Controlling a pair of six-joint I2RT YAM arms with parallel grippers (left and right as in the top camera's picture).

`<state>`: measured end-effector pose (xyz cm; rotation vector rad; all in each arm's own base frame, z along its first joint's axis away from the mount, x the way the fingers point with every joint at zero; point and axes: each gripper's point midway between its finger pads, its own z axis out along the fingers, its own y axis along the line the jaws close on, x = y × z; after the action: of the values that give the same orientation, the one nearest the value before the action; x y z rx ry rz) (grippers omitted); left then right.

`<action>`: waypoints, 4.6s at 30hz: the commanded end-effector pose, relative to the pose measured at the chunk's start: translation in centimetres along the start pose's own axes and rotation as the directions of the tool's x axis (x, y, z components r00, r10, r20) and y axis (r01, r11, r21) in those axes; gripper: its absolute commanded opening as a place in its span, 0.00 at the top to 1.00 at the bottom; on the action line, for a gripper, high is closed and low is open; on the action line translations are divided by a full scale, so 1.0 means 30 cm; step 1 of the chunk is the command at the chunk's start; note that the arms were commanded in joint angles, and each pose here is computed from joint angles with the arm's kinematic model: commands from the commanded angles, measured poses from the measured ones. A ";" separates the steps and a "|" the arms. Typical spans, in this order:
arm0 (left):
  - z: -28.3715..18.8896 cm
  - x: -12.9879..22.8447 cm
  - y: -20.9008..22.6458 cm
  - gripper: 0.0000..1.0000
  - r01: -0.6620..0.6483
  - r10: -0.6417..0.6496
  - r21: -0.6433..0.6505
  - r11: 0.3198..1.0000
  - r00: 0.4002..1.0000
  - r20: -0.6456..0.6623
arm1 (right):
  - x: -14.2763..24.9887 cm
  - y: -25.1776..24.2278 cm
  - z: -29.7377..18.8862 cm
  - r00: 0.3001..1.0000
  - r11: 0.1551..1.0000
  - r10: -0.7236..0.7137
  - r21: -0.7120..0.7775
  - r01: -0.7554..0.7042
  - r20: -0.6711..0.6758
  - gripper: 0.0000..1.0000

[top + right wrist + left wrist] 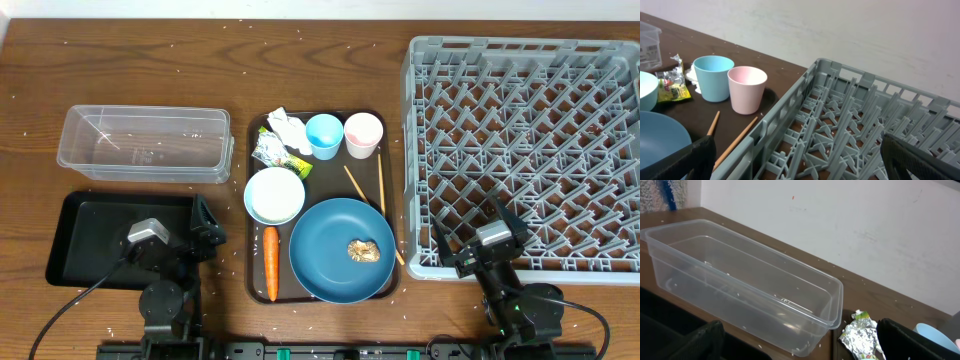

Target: Sort waste into correct bins and load items into the dishwasher rack

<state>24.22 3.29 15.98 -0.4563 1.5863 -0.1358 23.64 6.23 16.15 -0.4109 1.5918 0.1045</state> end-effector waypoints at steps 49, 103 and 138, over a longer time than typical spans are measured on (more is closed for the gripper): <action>0.004 0.033 0.016 0.02 -0.007 0.007 -0.014 1.000 1.000 -0.023 | 0.003 -0.008 -0.001 1.000 1.000 0.012 0.009 -0.012 0.001 0.01; -0.020 0.000 -0.164 0.02 0.057 -0.051 0.279 0.958 0.998 -0.030 | -0.239 0.064 -0.009 0.918 0.899 0.385 -0.184 -0.397 -0.100 0.01; 0.201 -0.139 -0.558 0.02 0.202 0.032 0.195 0.960 0.613 -0.790 | -0.183 -0.086 0.171 0.559 0.833 0.517 0.228 -0.505 -0.648 0.01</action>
<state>32.80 -7.43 25.51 -0.3104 2.3662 -0.6446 28.16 8.28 20.84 -0.0201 2.4500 0.5106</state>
